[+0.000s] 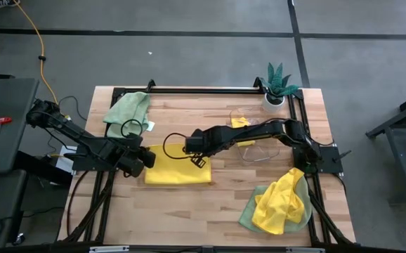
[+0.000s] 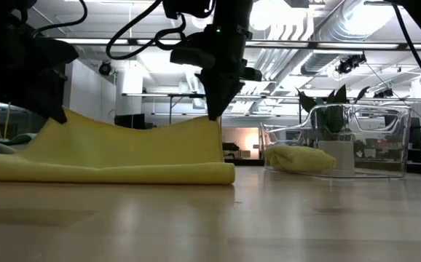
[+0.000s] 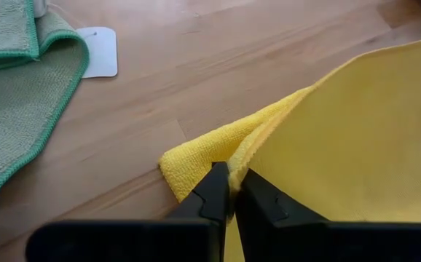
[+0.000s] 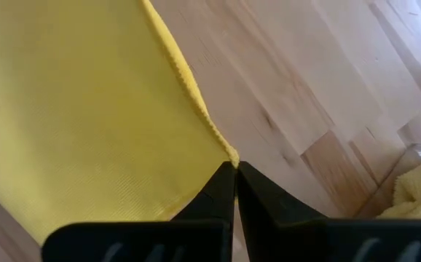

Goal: Fold microfiber towels
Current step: Fold the top yellow microfiber towel

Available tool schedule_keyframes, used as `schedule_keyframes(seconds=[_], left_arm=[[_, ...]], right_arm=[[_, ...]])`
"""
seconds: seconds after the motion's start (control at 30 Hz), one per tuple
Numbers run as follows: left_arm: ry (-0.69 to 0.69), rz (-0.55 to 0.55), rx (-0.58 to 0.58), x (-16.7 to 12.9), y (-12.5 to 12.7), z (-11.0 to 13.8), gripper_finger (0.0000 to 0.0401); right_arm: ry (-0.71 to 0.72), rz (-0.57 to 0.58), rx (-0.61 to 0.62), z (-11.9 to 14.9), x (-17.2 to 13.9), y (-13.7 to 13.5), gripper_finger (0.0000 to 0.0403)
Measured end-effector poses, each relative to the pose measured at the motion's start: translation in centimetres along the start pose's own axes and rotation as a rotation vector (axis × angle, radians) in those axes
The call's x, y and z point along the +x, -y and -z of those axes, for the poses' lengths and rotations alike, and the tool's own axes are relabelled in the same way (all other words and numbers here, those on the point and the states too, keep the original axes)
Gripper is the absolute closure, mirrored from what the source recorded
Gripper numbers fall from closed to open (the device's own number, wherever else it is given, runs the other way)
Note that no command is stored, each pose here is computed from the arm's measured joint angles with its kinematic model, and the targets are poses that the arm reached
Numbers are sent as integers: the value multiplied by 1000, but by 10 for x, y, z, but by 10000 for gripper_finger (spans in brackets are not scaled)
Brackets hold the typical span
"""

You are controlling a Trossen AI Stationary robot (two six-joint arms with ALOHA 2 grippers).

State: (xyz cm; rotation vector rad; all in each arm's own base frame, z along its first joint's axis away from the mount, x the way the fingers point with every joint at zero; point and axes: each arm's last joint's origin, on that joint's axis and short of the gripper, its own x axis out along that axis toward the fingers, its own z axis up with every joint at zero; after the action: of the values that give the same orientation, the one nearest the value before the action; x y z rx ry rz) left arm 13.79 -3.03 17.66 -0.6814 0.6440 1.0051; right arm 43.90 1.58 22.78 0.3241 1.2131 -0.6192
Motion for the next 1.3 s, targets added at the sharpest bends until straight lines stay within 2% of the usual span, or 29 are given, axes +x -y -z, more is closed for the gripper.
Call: schedule_keyframes(seconds=[0.13, 0.23, 0.43, 0.63, 0.77, 0.83, 1.0, 1.07, 1.13, 1.3], left_arm=[[0, 0, 7, 0, 0, 0, 379], [1, -1, 50, 0, 0, 0, 371], [8, -74, 109, 0, -8, -1, 324], [8, -112, 109, -1, -15, -8, 248], [14, -31, 117, -13, -8, -19, 210], [-3, 48, 136, -20, -3, -22, 199], [-52, 391, 226, -34, 19, -15, 192], [-62, 494, 269, -38, 25, -6, 192], [-89, 551, 332, -40, 30, 6, 192], [-186, 570, 499, -40, 34, 37, 192]], right_arm=[[6, 0, 2, -1, 0, 1, 398], [20, 19, 5, -3, 1, 3, 379], [35, 53, 19, -9, 4, 12, 296], [35, 67, -65, -18, 4, 27, 212], [38, 54, -165, -20, -8, 34, 185], [43, 41, -217, -17, -14, 30, 182], [53, -22, -408, 2, -28, 4, 181], [49, -54, -472, 10, -31, -7, 181], [42, -76, -532, 18, -35, -16, 181], [13, -125, -620, 32, -46, -24, 181]])
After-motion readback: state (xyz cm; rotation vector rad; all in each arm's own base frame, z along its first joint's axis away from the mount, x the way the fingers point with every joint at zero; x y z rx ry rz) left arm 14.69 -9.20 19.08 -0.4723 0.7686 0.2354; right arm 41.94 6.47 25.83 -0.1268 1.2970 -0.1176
